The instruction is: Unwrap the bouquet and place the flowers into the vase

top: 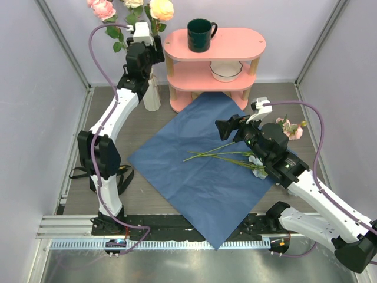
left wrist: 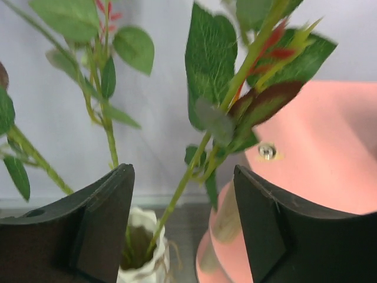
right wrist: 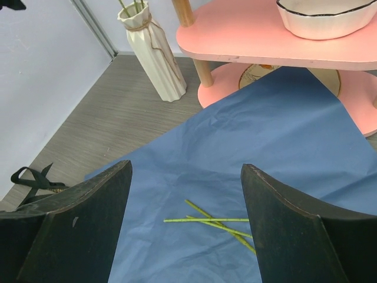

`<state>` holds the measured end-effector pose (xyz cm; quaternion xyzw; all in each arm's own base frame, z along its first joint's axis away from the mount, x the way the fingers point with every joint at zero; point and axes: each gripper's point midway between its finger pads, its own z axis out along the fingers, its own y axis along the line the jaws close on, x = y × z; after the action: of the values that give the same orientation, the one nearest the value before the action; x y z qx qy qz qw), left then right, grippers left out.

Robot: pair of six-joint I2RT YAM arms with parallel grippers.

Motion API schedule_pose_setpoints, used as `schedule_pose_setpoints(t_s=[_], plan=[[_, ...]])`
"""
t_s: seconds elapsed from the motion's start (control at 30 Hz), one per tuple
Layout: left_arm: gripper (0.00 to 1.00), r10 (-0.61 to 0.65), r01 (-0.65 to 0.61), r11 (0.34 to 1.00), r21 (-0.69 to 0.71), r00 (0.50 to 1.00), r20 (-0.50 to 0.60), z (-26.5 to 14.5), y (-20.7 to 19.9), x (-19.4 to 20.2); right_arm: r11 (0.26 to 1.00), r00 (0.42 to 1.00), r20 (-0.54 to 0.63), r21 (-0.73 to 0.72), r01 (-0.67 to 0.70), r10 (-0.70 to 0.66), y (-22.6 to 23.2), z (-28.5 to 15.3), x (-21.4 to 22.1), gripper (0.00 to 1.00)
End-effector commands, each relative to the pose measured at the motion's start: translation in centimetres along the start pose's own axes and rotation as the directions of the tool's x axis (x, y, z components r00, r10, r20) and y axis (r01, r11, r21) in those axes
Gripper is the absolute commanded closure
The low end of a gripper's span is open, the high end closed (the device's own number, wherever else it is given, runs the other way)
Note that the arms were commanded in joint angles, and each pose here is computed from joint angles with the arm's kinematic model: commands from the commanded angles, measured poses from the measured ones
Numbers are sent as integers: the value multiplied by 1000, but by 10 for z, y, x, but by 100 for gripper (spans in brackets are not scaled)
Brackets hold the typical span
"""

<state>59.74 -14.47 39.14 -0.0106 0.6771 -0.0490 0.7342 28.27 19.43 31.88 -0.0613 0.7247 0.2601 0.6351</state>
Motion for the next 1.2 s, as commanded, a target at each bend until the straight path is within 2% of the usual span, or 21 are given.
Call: schedule_pose_setpoints(t_s=[0.0, 0.03, 0.1, 0.17, 0.2, 0.23, 0.3, 0.37, 0.4, 0.43, 0.47, 0.57, 0.63, 0.67, 0.73, 0.77, 0.8, 0.9, 1.03, 1.17], plan=[[26, -109, 106, 993, 48, 992, 58, -41, -1, -54, 999, 998, 42, -37, -38, 39, 10, -5, -16, 20], [25, -135, 131, 990, 56, 989, 67, -54, -1, -68, 998, 998, 39, -35, -46, 48, 10, -5, -15, 20], [23, -176, 175, 983, 48, 984, 6, -69, 2, -60, 997, 997, 31, -26, -68, 69, 9, -3, -13, 20], [23, -245, 246, 968, 42, 969, -11, -94, 4, -72, 997, 997, 6, -10, -81, 82, 8, 2, -7, 20], [21, -257, 259, 965, 29, 964, -69, -103, 6, -52, 995, 995, -1, 0, -101, 101, 7, 4, -4, 20], [21, -316, 318, 947, 46, 947, -53, -121, 5, -69, 994, 994, -22, 19, -109, 109, 5, 10, 3, 20], [20, -337, 347, 935, 75, 934, -118, -139, 1, -49, 989, 990, -42, 59, -135, 138, 0, 16, 11, 20], [20, -384, 403, 905, 136, 912, -148, -165, -7, -57, 968, 978, -51, 162, -191, 202, -14, 26, 23, 21], [20, -386, 415, 901, 128, 900, -200, -172, -7, -38, 958, 974, -57, 201, -203, 218, -20, 29, 29, 21], [19, -382, 428, 887, 175, 892, -243, -182, -16, -33, 935, 962, -44, 254, -249, 268, -27, 32, 32, 21], [19, -382, 434, 879, 199, 889, -251, -194, -17, -37, 910, 959, -71, 342, -234, 273, -42, 36, 49, 22], [19, -336, 440, 874, 206, 854, -398, -220, -21, 4, 832, 937, -64, 484, -271, 343, -67, 44, 61, 25], [19, -311, 454, 854, 253, 836, -451, -236, -30, 12, 783, 917, -64, 546, -298, 394, -83, 46, 70, 26], [19, -282, 483, 824, 297, 804, -524, -250, -41, 28, 717, 882, -35, 598, -358, 470, -104, 45, 74, 28], [19, -253, 516, 789, 333, 767, -589, -264, -51, 41, 635, 831, -35, 663, -396, 555, -129, 46, 95, 30], [16, -223, 555, 745, 370, 730, -646, -277, -61, 51, 564, 799, 4, 706, -428, 601, -152, 41, 100, 32], [14, -206, 570, 727, 382, 713, -671, -281, -66, 59, 524, 770, 0, 732, -435, 638, -163, 41, 113, 33], [14, -138, 597, 697, 397, 655, -743, -290, -73, 87, 422, 732, 38, 796, -433, 680, -198, 36, 134, 38], [18, -103, 617, 692, 376, 600, -793, -294, -74, 107, 373, 709, 30, 834, -405, 704, -219, 39, 155, 41], [19, -105, 636, 669, 385, 593, -798, -296, -77, 122, 338, 676, 26, 852, -401, 736, -228, 45, 174, 43]])
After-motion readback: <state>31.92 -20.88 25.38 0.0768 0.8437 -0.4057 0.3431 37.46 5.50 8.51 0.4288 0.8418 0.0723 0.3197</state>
